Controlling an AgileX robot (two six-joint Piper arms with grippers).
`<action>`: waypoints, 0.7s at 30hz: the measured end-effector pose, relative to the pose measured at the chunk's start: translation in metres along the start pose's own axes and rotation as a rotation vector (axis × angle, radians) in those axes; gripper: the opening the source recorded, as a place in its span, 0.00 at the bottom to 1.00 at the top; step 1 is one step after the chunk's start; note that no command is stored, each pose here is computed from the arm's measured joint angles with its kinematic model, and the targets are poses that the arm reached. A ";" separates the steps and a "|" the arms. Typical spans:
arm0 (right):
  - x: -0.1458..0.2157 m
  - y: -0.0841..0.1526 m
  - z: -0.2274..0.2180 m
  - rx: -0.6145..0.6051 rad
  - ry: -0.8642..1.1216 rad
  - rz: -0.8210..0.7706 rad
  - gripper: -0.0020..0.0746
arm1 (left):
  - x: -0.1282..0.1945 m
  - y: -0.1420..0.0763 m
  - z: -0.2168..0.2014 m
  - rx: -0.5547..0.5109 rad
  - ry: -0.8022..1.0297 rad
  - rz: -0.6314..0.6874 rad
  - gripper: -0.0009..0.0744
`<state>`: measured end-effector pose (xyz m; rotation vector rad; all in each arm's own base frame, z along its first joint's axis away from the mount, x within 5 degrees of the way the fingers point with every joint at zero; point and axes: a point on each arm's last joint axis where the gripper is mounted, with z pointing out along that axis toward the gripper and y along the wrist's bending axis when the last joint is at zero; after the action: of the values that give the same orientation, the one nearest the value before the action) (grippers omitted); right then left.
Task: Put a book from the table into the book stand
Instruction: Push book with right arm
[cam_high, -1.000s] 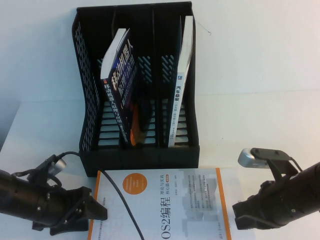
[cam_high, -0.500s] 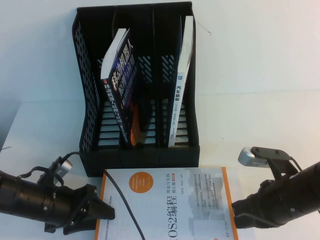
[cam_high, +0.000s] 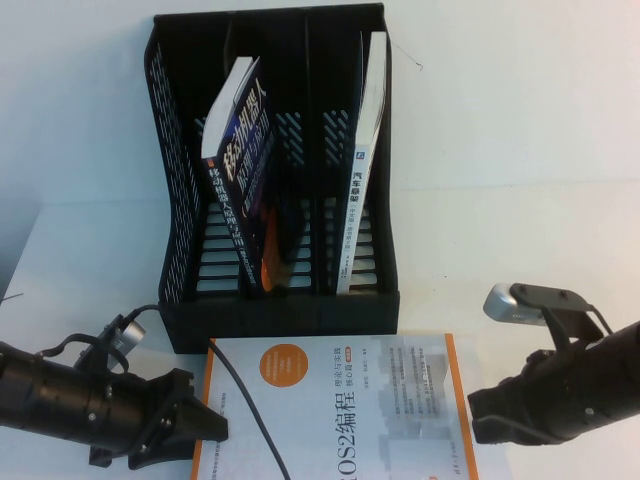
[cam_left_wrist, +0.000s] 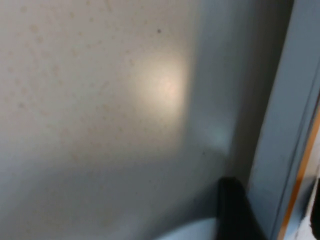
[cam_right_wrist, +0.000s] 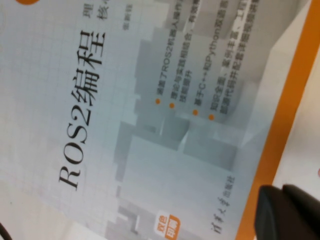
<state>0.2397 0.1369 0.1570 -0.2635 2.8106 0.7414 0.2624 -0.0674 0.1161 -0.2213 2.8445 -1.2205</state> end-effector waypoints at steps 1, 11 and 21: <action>0.000 0.000 -0.001 0.000 -0.003 0.003 0.02 | 0.000 0.000 0.000 0.002 0.000 -0.001 0.44; -0.002 -0.001 -0.002 0.005 -0.017 0.028 0.02 | 0.000 -0.002 0.000 0.020 0.005 -0.007 0.51; -0.002 -0.008 0.010 0.034 -0.002 0.052 0.02 | 0.001 -0.002 0.000 0.022 0.007 -0.005 0.51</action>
<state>0.2450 0.1350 0.1454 -0.1849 2.8346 0.7039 0.2622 -0.0689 0.1177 -0.2238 2.8364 -1.2559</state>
